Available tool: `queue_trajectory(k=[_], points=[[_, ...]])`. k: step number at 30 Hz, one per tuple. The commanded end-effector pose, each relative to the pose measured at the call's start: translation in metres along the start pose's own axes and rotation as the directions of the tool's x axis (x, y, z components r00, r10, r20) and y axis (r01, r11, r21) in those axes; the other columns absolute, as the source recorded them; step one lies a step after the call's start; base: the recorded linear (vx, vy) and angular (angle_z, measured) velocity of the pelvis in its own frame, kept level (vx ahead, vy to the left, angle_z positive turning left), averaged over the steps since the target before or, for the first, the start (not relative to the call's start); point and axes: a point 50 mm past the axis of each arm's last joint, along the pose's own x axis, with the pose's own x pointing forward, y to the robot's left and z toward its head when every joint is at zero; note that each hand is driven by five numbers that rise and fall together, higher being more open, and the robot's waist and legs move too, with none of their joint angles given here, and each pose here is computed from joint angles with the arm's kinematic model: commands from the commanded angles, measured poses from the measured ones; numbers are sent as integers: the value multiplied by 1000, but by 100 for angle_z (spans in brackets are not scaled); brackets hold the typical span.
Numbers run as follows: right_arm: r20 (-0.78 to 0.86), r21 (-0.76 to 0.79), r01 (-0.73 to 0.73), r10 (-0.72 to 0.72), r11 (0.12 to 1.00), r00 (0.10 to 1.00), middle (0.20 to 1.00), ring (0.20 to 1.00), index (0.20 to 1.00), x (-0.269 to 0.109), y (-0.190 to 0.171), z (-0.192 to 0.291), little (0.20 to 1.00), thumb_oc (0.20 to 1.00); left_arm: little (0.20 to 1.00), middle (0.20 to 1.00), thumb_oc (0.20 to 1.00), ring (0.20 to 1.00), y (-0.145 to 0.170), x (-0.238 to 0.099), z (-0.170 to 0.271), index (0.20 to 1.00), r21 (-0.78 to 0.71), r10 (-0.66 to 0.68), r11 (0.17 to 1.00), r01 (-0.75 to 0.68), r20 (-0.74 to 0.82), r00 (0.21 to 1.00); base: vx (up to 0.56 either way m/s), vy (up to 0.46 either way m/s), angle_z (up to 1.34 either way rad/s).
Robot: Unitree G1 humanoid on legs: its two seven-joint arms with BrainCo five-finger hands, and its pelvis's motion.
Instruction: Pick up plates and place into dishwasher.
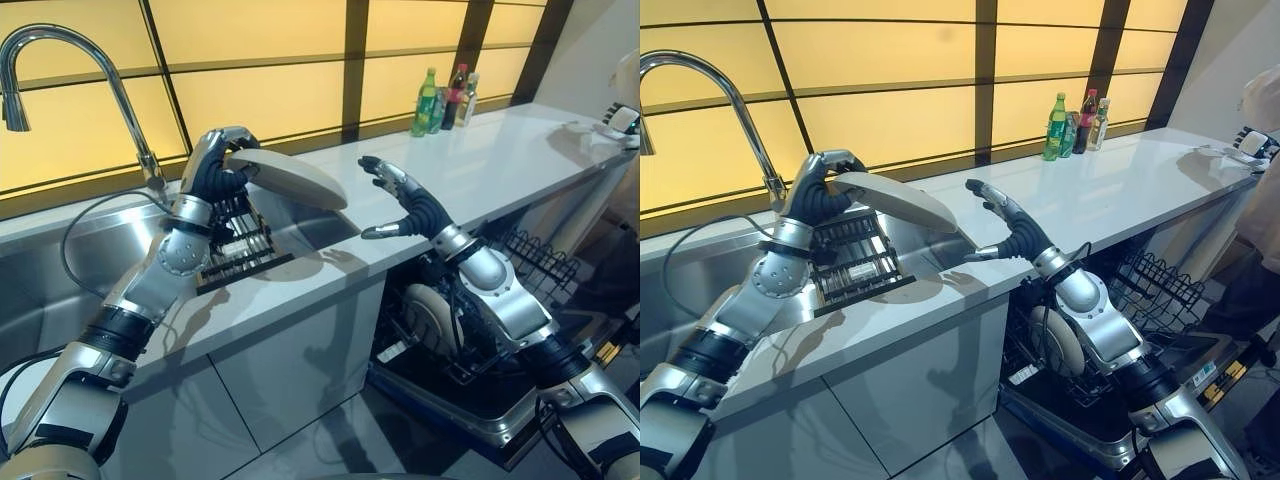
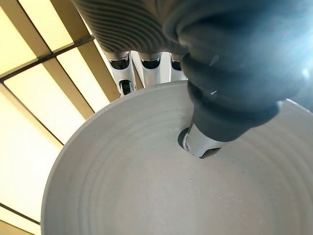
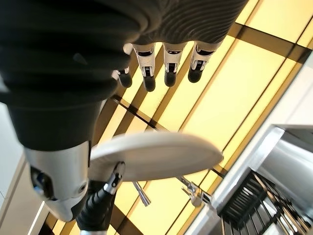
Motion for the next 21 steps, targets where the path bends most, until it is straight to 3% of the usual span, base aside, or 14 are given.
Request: queue_trajectory(k=[1, 16, 17, 18, 19, 21], points=[[126, -23, 8, -6, 1000, 992, 1000, 1000, 1000, 33, -5, 31, 1000, 1000, 200, 200, 200, 200, 1, 25, 26, 200, -34, 49, 998, -46, 108, 993, 0, 0, 0], [77, 22, 63, -65, 998, 995, 1000, 1000, 1000, 60, 8, 29, 1000, 1000, 200, 200, 200, 200, -43, 21, 39, 200, -199, -25, 979, 44, 99, 995, 0, 0, 0], [67, 20, 76, -77, 997, 995, 871, 871, 871, 62, 8, 28, 871, 871, 200, 200, 200, 200, -49, 20, 42, 200, -206, -37, 977, 58, 104, 994, 0, 0, 0], [62, 18, 85, -86, 996, 994, 583, 583, 583, 64, 8, 28, 583, 583, 200, 200, 200, 200, -52, 19, 43, 200, -218, -43, 974, 65, 106, 993, 0, 0, 0], [58, 17, 92, -92, 996, 994, 200, 200, 200, 66, 8, 28, 200, 200, 200, 200, 200, 200, -54, 18, 44, 200, -229, -47, 971, 71, 108, 993, 0, 0, 0], [41, 25, 98, -99, 995, 994, 200, 200, 200, 70, 7, 27, 200, 200, 200, 200, 200, 200, -60, 18, 47, 200, -248, -59, 965, 86, 114, 992, 0, 0, 0]])
